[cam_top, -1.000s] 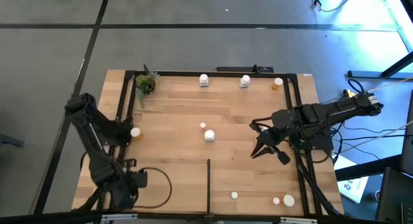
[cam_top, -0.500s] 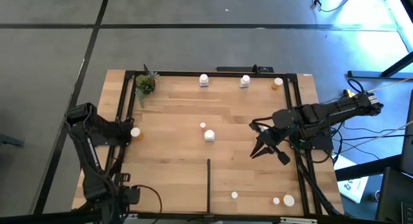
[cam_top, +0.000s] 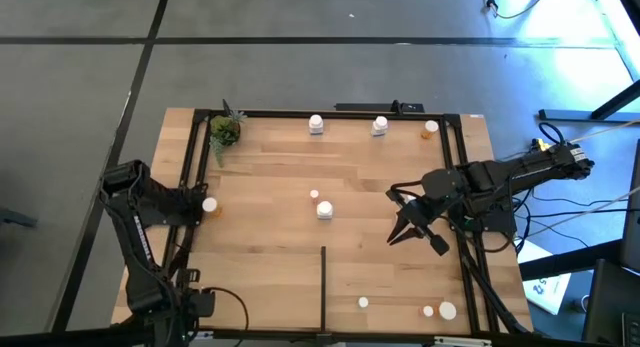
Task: Pick and place medicine bottles onto shelf by color
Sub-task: Put the top left blue pill bottle on the shelf
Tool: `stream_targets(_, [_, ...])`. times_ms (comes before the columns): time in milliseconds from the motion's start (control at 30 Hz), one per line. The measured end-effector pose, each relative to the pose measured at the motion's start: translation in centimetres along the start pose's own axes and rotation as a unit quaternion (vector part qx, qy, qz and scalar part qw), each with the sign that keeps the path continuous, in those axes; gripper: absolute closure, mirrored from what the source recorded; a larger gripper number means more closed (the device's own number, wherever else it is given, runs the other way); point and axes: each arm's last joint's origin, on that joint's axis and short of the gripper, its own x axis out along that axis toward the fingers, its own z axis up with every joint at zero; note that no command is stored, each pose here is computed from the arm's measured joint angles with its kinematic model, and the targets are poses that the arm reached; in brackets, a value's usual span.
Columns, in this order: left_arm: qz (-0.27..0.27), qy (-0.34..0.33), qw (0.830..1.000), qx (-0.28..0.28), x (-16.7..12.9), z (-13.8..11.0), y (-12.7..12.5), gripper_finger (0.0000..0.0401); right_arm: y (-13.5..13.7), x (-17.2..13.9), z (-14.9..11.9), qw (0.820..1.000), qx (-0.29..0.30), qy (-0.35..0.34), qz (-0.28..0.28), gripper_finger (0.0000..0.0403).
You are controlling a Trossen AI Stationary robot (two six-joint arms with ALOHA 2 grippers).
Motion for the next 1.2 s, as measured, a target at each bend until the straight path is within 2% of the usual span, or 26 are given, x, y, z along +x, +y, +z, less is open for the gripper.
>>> stream_targets(300, [0.008,-0.027,1.0,-0.003,0.0,0.2,0.1,0.0301,0.0,0.0,0.0,1.0,0.0,0.0,0.0,0.0367])
stream_targets(600, [0.021,-0.025,0.997,-0.064,0.7,0.0,0.6,0.0301,0.0,0.0,0.0,1.0,0.0,0.0,0.0,0.0367])
stream_targets(1000, [0.001,-0.022,0.998,-0.065,0.8,0.0,0.2,0.0301,0.0,0.0,0.0,1.0,0.0,0.0,0.0,0.0367])
stream_targets(1200, [0.009,-0.02,0.997,-0.077,1.3,0.0,0.1,0.0301,0.0,0.0,0.0,1.0,0.0,0.0,0.0,0.0367])
